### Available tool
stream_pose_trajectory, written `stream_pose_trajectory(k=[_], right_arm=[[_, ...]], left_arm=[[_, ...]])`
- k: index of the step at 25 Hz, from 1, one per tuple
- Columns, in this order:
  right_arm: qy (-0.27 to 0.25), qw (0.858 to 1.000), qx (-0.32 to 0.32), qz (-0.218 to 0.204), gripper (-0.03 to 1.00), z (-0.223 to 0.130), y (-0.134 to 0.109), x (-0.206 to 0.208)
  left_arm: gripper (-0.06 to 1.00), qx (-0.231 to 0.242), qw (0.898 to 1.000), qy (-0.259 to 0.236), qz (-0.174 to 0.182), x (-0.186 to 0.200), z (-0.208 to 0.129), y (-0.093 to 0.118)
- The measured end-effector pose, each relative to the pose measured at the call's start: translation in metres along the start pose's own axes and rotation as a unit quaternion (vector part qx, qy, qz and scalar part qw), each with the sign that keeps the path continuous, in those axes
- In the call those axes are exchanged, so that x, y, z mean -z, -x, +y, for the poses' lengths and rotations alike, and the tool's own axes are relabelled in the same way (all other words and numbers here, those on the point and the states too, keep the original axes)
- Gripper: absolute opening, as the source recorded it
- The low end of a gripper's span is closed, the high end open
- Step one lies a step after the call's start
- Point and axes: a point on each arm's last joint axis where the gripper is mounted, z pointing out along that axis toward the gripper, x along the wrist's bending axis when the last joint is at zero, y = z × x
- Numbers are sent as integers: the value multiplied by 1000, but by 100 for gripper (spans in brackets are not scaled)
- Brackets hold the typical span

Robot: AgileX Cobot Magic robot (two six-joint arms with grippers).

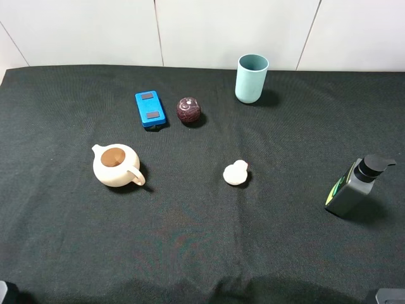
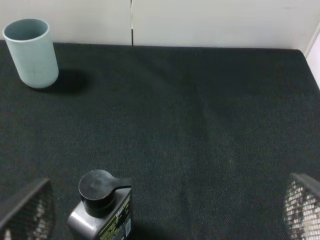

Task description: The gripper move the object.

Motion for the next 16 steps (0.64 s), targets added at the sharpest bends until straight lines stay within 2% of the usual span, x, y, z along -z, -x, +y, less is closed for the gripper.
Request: stream_pose_trajectory(k=[16], right_arm=[[0,1000,0,0,69,0,0,0]], left_arm=[[88,0,1000,0,0,0,0,0]])
